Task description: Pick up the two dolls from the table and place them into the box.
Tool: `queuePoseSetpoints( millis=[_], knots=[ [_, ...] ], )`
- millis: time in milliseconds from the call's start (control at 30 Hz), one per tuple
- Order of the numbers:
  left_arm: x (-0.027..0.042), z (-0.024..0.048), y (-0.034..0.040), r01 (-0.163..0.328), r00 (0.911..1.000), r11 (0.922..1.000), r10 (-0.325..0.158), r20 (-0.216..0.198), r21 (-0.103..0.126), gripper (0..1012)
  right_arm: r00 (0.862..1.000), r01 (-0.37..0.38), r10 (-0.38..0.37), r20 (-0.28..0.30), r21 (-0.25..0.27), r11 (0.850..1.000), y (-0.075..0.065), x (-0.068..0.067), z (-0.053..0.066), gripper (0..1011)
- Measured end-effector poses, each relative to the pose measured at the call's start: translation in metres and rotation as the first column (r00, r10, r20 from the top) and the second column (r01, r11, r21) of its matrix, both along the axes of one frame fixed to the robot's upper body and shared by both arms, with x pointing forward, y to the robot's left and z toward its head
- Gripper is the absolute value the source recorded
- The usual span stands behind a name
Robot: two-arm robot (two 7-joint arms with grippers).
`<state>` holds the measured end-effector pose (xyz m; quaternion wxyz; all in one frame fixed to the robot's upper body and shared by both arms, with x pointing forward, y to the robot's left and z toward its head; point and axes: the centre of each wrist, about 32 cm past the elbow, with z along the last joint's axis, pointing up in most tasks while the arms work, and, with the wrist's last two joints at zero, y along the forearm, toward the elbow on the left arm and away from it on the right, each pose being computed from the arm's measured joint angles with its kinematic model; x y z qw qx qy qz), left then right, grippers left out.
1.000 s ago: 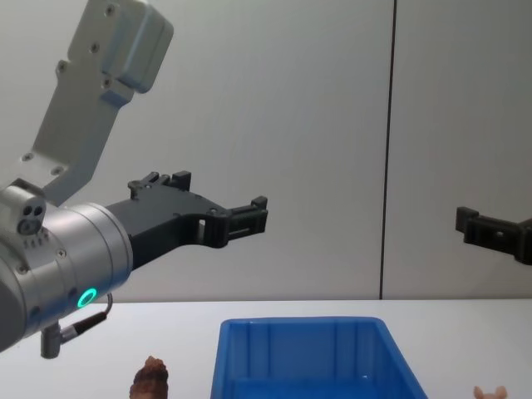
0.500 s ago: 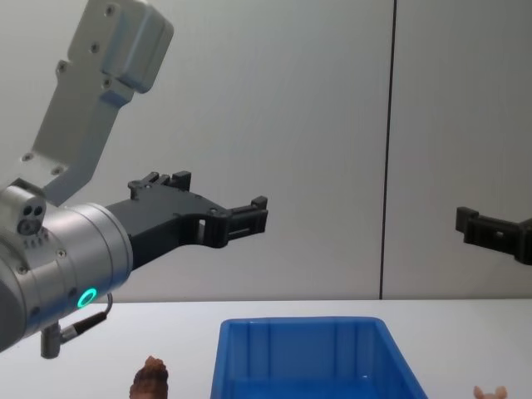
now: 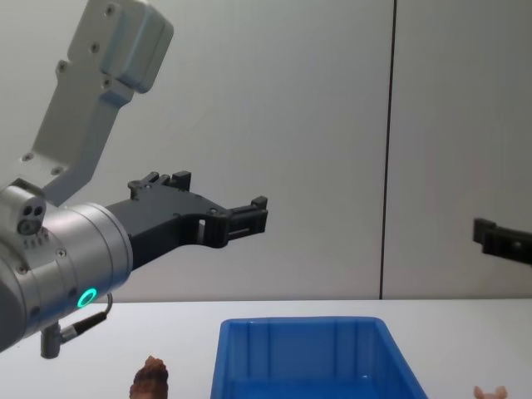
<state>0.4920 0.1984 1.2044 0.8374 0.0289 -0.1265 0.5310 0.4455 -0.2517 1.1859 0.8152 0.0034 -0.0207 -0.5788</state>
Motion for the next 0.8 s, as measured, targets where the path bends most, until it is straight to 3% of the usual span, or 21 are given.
queuePoseSetpoints(
  millis=[500,800],
  knots=[
    [0.0,0.0,0.0,0.0,1.0,1.0,0.0,0.0,0.0,1001,0.991,0.015,-0.019,-0.136,-0.033,0.999,-0.031,-0.005,-0.011,1001],
    [0.0,0.0,0.0,0.0,1.0,1.0,0.0,0.0,0.0,1001,0.968,-0.002,-0.017,-0.251,-0.075,0.997,-0.044,-0.008,-0.021,1001]
  ],
)
